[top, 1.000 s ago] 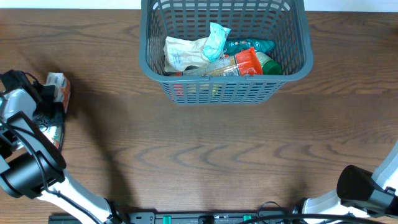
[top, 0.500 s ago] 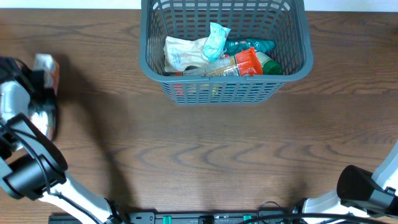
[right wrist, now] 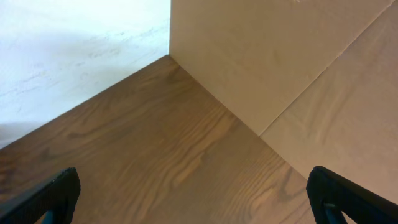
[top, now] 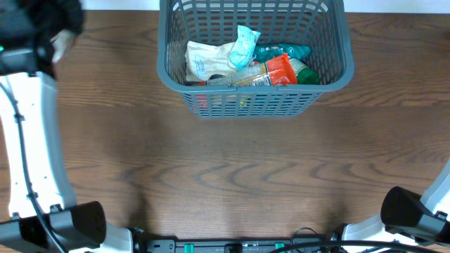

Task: Pack container
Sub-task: 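Carry the tissue box with the left gripper onto the basket and release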

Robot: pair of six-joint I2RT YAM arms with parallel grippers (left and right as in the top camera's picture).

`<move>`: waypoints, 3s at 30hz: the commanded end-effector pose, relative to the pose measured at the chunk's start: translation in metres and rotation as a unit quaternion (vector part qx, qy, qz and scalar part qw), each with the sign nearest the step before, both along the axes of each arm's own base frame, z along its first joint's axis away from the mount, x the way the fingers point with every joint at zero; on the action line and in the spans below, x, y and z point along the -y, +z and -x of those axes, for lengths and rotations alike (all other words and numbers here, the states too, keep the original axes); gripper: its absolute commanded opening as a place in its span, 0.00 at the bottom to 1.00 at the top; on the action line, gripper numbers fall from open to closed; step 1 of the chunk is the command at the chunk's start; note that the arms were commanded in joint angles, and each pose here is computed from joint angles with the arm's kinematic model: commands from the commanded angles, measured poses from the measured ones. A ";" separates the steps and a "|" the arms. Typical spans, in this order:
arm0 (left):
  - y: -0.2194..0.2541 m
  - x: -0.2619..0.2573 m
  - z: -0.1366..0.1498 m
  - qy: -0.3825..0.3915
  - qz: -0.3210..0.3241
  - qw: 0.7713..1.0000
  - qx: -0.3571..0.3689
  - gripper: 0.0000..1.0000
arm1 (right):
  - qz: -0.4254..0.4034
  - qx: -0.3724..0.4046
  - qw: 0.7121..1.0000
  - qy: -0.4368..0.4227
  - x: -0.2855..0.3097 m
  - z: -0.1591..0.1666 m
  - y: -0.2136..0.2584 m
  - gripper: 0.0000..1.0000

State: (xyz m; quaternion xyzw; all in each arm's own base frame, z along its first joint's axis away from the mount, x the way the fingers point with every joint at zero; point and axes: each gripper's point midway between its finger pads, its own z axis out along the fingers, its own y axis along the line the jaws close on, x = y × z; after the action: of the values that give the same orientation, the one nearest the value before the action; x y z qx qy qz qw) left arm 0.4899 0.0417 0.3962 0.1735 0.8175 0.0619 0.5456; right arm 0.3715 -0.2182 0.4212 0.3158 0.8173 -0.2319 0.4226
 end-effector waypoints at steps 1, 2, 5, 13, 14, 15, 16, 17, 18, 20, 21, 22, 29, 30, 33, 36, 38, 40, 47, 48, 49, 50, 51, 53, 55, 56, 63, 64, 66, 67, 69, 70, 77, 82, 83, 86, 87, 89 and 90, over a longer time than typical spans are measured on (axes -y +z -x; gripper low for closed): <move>0.051 0.071 0.003 -0.099 -0.047 0.991 0.076 0.06 | -0.002 0.005 1.000 -0.009 0.002 0.003 0.002 0.99; 0.063 0.092 0.003 -0.122 -0.057 0.986 0.100 0.06 | -0.002 0.005 1.000 -0.009 0.002 0.003 0.002 0.99; 0.088 0.140 0.007 -0.172 -0.074 0.970 0.157 0.06 | -0.002 0.005 1.000 -0.009 0.002 0.003 0.002 1.00; 0.070 0.249 0.017 -0.327 -0.084 0.923 0.182 0.06 | -0.002 0.005 1.000 -0.009 0.002 0.003 0.002 0.99; 0.061 0.259 0.015 -0.336 -0.083 0.922 0.173 0.06 | -0.002 0.005 1.000 -0.009 0.002 0.003 0.002 0.99; 0.053 0.266 0.013 -0.343 -0.081 0.921 0.164 0.06 | -0.002 0.005 1.000 -0.009 0.002 0.003 0.002 0.99; 0.043 0.273 0.011 -0.350 -0.080 0.921 0.153 0.06 | -0.002 0.005 1.000 -0.009 0.002 0.003 0.002 0.99; 0.033 0.281 0.009 -0.357 -0.078 0.920 0.142 0.06 | -0.002 0.005 1.000 -0.009 0.002 0.003 0.002 0.99; 0.023 0.288 0.008 -0.364 -0.077 0.919 0.130 0.06 | -0.002 0.005 1.000 -0.009 0.002 0.003 0.002 0.99; 0.001 0.304 0.007 -0.379 -0.075 0.916 0.105 0.06 | -0.002 0.005 1.000 -0.009 0.002 0.003 0.002 0.99; -0.009 0.311 0.006 -0.386 -0.074 0.915 0.093 0.06 | -0.002 0.005 1.000 -0.009 0.002 0.003 0.002 0.99; -0.020 0.318 0.006 -0.393 -0.073 0.913 0.082 0.06 | -0.002 0.005 1.000 -0.009 0.002 0.003 0.002 0.99; -0.086 0.360 0.008 -0.430 -0.072 0.900 0.011 0.06 | -0.002 0.005 1.000 -0.009 0.002 0.003 0.002 0.99; -0.094 0.363 0.008 -0.433 -0.072 0.899 0.002 0.06 | -0.002 0.005 1.000 -0.009 0.002 0.003 0.002 0.99; -0.120 0.369 0.010 -0.439 -0.073 0.895 -0.032 0.06 | -0.002 0.005 1.000 -0.009 0.002 0.003 0.002 0.99; -0.136 0.369 0.011 -0.440 -0.074 0.893 -0.056 0.06 | -0.002 0.005 1.000 -0.009 0.002 0.003 0.002 0.99; -0.141 0.368 0.010 -0.439 -0.075 0.893 -0.062 0.06 | -0.002 0.005 1.000 -0.009 0.002 0.003 0.002 0.99; -0.143 0.367 0.008 -0.433 -0.078 0.896 -0.064 0.08 | -0.002 0.005 1.000 -0.009 0.002 0.003 0.002 0.99; -0.149 0.361 0.006 -0.417 -0.085 0.901 -0.078 0.38 | -0.002 0.005 1.000 -0.009 0.002 0.003 0.002 0.99; -0.149 0.361 0.006 -0.417 -0.085 0.902 -0.078 0.82 | -0.002 0.005 1.000 -0.009 0.002 0.003 0.002 0.99; -0.149 0.361 0.006 -0.416 -0.084 0.902 -0.079 0.98 | -0.002 0.005 1.000 -0.009 0.002 0.003 0.002 0.99; -0.148 0.361 0.006 -0.416 -0.084 0.902 -0.078 0.98 | -0.002 0.005 1.000 -0.009 0.002 0.003 0.002 0.99; -0.148 0.361 0.006 -0.416 -0.084 0.902 -0.078 0.99 | -0.002 0.005 1.000 -0.009 0.002 0.003 0.002 0.99; -0.145 0.361 0.007 -0.416 -0.084 0.902 -0.075 0.98 | -0.002 0.005 1.000 -0.009 0.002 0.003 0.002 0.99; -0.139 0.359 0.007 -0.412 -0.086 0.904 -0.068 0.98 | -0.002 0.005 1.000 -0.009 0.002 0.003 0.002 0.99; -0.134 0.356 0.004 -0.402 -0.092 0.909 -0.061 0.98 | -0.002 0.005 1.000 -0.009 0.002 0.003 0.002 0.99; -0.068 0.313 -0.009 -0.289 -0.147 0.946 0.007 0.98 | -0.002 0.005 1.000 -0.009 0.002 0.003 0.002 0.99; -0.056 0.305 -0.009 -0.273 -0.152 0.950 0.018 0.98 | -0.002 0.005 1.000 -0.009 0.002 0.003 0.002 0.99; -0.029 0.284 -0.006 -0.236 -0.160 0.958 0.040 0.98 | -0.002 0.005 1.000 -0.009 0.002 0.003 0.002 0.99; -0.016 0.273 -0.004 -0.216 -0.160 0.962 0.048 0.98 | -0.002 0.005 1.000 -0.009 0.002 0.003 0.002 0.99; 0.012 0.245 0.001 -0.164 -0.143 0.974 0.066 0.98 | -0.002 0.005 1.000 -0.009 0.002 0.003 0.002 0.99; 0.026 0.227 0.003 -0.129 -0.128 0.981 0.073 0.98 | -0.002 0.005 1.000 -0.009 0.002 0.003 0.002 0.99; 0.081 0.079 0.043 0.118 -0.019 0.989 0.083 0.98 | -0.002 0.005 1.000 -0.009 0.002 0.003 0.002 0.99; 0.074 0.002 0.074 0.213 -0.001 0.976 0.046 0.99 | -0.002 0.005 1.000 -0.009 0.002 0.003 0.002 0.99; 0.071 -0.008 0.078 0.227 0.002 0.973 0.039 0.98 | -0.002 0.005 1.000 -0.009 0.002 0.003 0.002 0.99; 0.065 -0.030 0.087 0.254 0.002 0.967 0.023 0.98 | -0.002 0.005 1.000 -0.009 0.002 0.003 0.002 0.99; 0.064 -0.034 0.089 0.259 0.001 0.966 0.020 0.98 | -0.002 0.005 1.000 -0.009 0.002 0.003 0.002 0.99; 0.063 -0.036 0.090 0.262 0.001 0.965 0.018 0.99 | -0.002 0.005 1.000 -0.009 0.002 0.003 0.002 0.99; 0.063 -0.036 0.090 0.262 0.001 0.965 0.018 0.99 | -0.002 0.005 1.000 -0.009 0.002 0.003 0.002 0.99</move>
State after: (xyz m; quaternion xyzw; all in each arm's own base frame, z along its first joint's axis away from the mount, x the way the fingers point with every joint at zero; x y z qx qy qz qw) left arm 0.4030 0.0745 0.4535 -0.0293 0.8293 0.2084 0.5177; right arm 0.3714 -0.2181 0.4211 0.3158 0.8174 -0.2319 0.4224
